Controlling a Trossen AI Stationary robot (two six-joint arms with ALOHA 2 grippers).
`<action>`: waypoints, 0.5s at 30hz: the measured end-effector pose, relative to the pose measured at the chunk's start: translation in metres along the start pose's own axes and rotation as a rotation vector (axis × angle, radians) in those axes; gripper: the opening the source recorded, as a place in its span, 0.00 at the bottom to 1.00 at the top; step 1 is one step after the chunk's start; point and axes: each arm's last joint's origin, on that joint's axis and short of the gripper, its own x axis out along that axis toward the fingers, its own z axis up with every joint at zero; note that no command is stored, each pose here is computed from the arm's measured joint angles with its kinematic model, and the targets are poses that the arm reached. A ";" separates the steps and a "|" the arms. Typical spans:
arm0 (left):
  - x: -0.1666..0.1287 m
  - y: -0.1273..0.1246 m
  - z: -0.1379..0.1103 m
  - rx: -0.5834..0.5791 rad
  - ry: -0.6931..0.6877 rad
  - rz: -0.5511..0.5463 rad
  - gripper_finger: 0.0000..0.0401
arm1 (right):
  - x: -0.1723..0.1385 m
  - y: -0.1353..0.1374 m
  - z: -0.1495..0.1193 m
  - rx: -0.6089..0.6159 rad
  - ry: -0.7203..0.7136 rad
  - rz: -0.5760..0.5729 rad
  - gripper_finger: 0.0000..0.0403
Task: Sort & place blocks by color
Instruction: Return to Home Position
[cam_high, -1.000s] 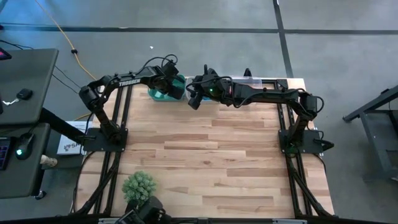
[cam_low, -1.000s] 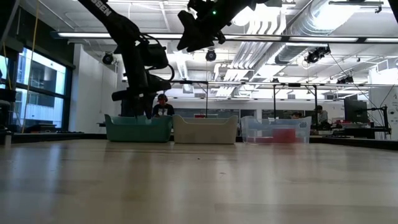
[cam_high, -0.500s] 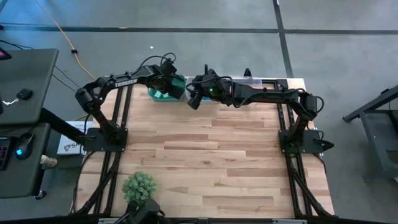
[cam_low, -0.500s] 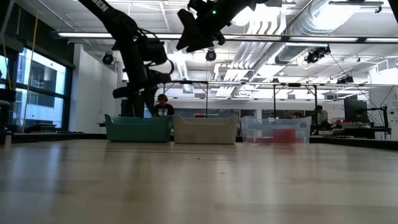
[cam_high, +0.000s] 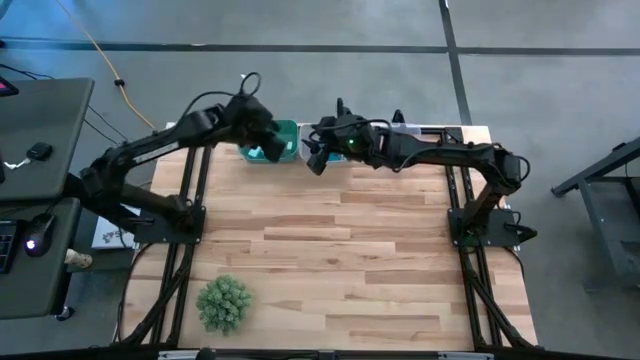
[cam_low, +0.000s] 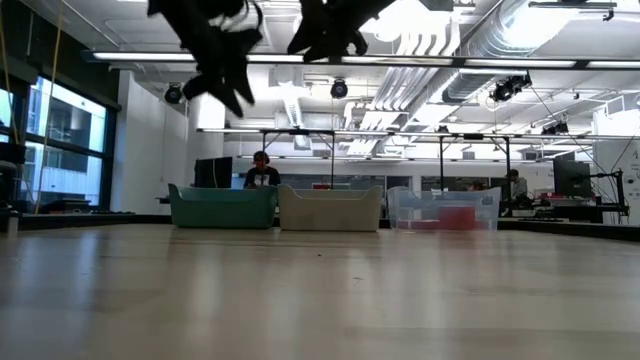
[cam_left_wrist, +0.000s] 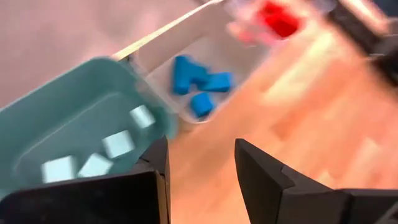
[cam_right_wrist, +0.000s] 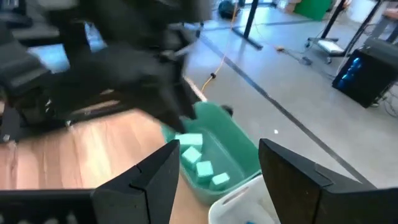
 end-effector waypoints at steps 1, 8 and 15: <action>-0.008 -0.006 -0.002 0.019 -0.020 -0.023 0.25 | -0.002 -0.001 0.002 0.004 -0.012 -0.004 0.52; -0.055 -0.044 -0.022 0.193 -0.126 -0.196 0.25 | -0.007 -0.004 0.007 0.013 -0.035 -0.007 0.52; -0.084 -0.051 -0.068 0.281 -0.217 -0.365 0.25 | -0.008 -0.003 0.009 0.019 -0.053 -0.004 0.52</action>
